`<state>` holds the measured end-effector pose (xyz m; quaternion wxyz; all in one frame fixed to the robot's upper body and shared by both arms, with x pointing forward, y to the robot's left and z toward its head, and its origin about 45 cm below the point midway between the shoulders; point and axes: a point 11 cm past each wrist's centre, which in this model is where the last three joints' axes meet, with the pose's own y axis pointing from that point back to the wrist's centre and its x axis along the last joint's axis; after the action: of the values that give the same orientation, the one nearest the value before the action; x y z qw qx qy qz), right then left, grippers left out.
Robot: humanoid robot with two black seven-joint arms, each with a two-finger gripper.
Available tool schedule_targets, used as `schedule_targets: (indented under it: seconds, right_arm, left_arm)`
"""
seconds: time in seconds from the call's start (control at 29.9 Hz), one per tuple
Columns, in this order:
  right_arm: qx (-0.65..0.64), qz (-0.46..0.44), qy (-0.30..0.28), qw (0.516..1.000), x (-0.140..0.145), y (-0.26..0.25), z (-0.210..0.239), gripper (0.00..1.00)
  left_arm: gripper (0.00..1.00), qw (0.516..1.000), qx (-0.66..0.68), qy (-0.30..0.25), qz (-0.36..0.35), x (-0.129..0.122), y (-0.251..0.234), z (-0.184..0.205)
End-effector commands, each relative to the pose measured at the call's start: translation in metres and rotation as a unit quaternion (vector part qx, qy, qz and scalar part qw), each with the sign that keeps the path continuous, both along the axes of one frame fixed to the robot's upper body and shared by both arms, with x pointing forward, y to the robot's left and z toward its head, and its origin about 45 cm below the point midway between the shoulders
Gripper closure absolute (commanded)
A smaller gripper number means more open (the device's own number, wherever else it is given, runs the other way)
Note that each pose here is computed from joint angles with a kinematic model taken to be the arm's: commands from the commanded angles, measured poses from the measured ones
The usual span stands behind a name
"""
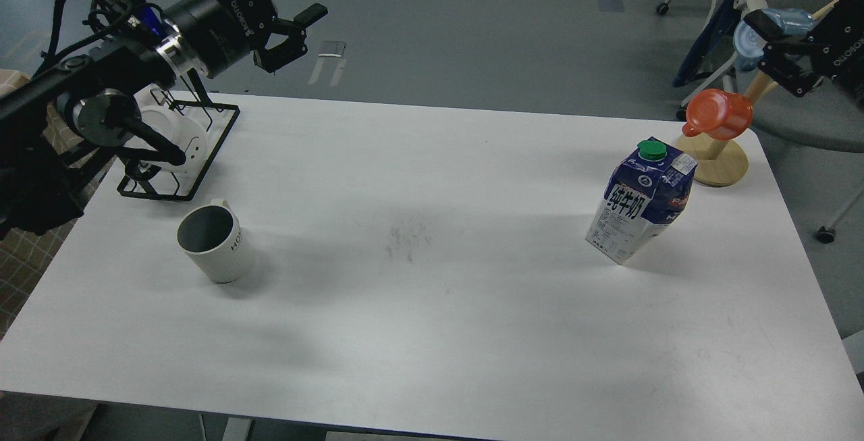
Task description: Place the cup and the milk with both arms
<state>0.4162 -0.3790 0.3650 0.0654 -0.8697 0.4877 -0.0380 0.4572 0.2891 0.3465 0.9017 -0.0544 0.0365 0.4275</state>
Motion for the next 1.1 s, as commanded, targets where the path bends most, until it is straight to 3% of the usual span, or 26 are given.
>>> schedule_targets:
  seconds: [0.0,0.77,1.07]
  right_arm:
    - [-0.001,-0.001,0.0,1.0,0.0,-0.001,0.001,0.0]
    - [-0.004,0.002,0.001,1.0,-0.002,0.0,-0.002,0.0]
    - [-0.009,0.003,0.003,1.0,-0.002,0.0,-0.004,0.0]
  left_arm:
    - [0.01,1.0,0.006,0.004,0.002,0.0,0.003,-0.001]
    - [0.01,0.998,0.055,-0.007,-0.013,-0.009,0.005,0.002]
    - [0.01,0.973,0.22,-0.054,-0.05,-0.043,0.021,0.016]
